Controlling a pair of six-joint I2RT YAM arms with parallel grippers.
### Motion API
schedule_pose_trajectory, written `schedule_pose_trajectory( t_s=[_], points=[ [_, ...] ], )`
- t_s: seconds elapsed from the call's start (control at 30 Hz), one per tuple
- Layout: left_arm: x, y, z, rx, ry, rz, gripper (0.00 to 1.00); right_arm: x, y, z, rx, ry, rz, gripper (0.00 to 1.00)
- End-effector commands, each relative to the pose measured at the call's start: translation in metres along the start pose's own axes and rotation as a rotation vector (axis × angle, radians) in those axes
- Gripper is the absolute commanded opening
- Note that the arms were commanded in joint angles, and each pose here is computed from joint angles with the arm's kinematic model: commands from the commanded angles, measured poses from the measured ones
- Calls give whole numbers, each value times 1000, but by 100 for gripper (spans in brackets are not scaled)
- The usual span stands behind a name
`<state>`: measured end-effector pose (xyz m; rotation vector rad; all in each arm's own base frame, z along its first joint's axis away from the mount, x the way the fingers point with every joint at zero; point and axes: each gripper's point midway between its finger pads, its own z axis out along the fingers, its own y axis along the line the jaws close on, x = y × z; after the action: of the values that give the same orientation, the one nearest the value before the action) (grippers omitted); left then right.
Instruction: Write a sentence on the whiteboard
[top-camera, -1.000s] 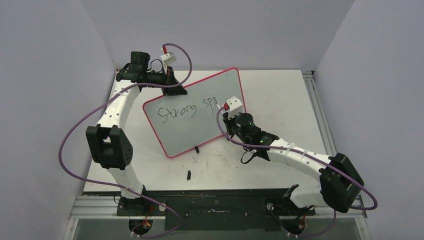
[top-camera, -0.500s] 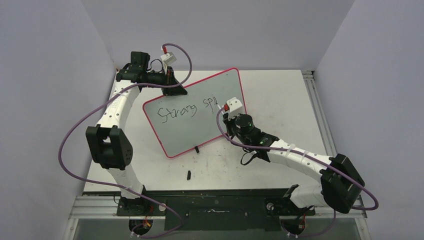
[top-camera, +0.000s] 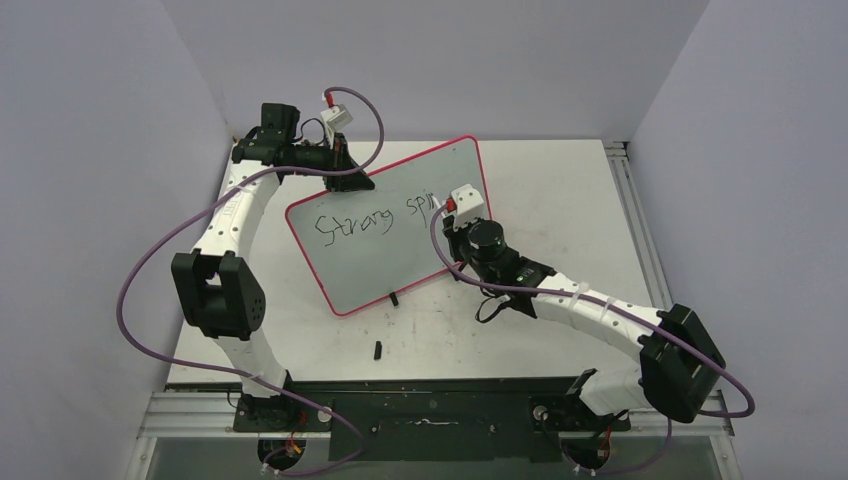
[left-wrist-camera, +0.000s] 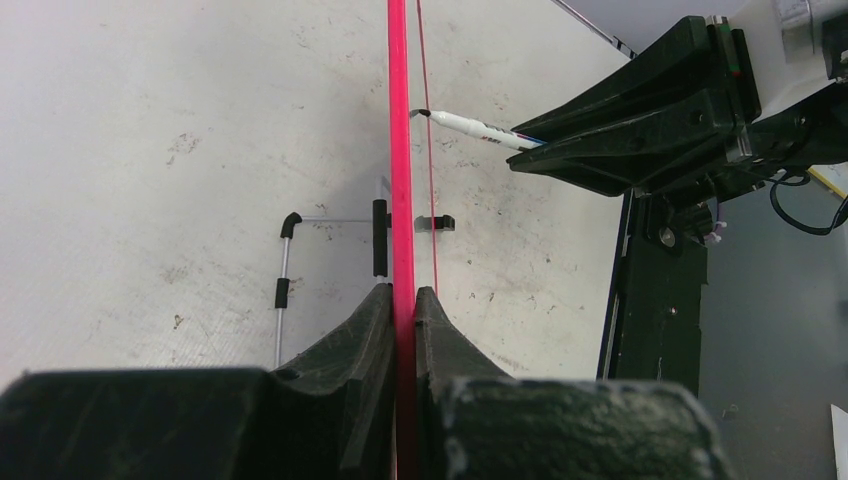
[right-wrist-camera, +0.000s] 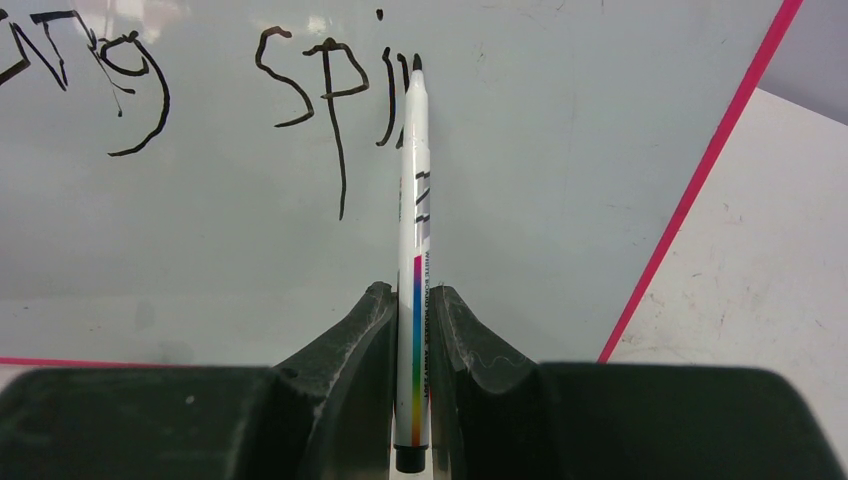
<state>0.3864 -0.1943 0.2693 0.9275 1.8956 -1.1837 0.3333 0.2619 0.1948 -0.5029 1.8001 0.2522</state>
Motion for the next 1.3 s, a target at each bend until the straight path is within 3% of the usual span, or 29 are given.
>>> schedule_pose_trajectory(
  t_s=[0.0,0.47,1.27],
  points=[
    [33,-21,10,70,82,-119,0,-23,-7,6,40,-57,30,5],
    [33,-22,10,70,82,-118,0,-11,-15,5,75,-30,65,5],
    [32,-22,9,69,79,-117,0,2,10,4,-16,4,-1,5]
  ],
)
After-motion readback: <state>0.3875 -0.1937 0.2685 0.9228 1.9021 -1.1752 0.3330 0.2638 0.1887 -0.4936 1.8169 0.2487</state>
